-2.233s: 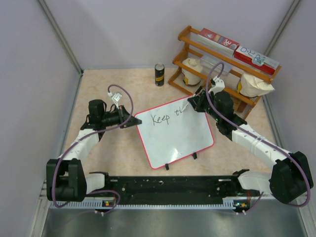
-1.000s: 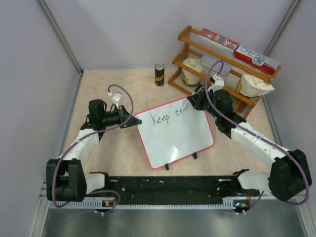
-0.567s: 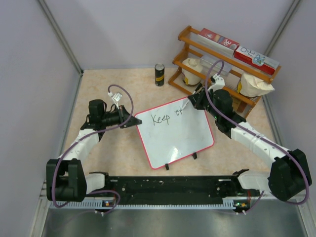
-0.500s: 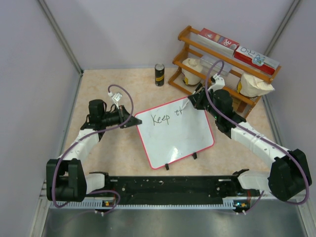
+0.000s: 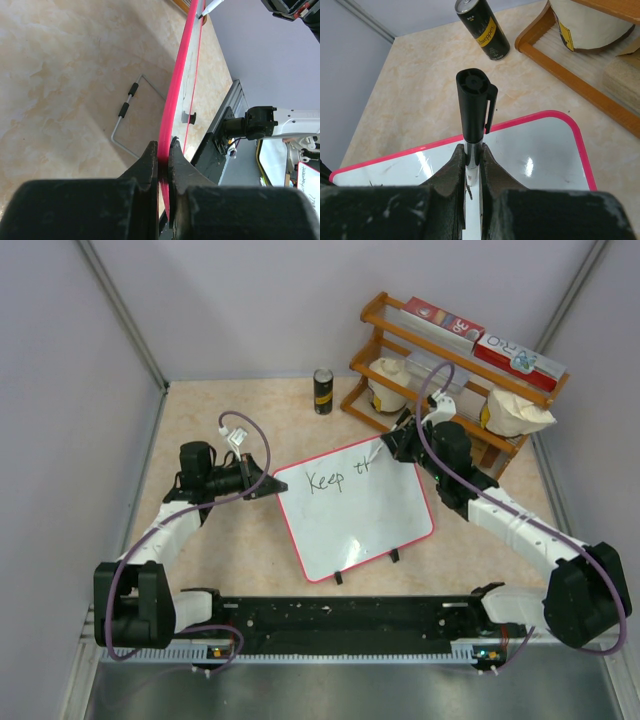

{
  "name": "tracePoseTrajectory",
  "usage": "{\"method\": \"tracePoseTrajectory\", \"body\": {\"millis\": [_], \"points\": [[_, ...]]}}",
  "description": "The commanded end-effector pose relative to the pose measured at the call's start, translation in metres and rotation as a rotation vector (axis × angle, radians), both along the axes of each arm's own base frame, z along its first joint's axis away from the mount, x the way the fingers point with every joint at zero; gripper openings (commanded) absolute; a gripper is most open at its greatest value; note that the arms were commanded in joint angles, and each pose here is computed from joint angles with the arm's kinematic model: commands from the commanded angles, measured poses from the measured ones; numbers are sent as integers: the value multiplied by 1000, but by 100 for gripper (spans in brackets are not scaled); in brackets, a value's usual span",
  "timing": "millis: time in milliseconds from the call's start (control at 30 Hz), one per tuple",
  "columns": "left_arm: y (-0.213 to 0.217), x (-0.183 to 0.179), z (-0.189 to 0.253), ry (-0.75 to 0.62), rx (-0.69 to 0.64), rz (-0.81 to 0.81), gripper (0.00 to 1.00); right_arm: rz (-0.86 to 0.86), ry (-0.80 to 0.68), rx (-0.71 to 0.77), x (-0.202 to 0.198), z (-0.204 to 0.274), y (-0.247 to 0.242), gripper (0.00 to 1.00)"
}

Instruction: Write a sentence on the whiteboard

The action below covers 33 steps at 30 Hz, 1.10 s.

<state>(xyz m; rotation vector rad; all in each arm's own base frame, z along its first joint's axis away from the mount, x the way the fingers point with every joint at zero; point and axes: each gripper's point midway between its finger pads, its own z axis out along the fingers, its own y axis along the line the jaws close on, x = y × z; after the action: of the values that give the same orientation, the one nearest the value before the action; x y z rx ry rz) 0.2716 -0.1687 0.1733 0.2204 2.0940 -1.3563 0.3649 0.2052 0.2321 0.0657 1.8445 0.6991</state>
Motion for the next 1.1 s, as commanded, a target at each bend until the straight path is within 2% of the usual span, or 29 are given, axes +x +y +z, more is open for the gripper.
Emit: {"method": "tracePoseTrajectory", "body": {"millis": [0,633,1067], "points": [[7,8,-22,-52,126,41,0,-37,-12,-9,0,3,-12,0],[7,8,-23,-51,129,41,0,-23,-7,-16,-10,-3,-15,0],[7,8,-22,-53,128,39,0,-44,-130,63,-9,49,-19,0]]}}
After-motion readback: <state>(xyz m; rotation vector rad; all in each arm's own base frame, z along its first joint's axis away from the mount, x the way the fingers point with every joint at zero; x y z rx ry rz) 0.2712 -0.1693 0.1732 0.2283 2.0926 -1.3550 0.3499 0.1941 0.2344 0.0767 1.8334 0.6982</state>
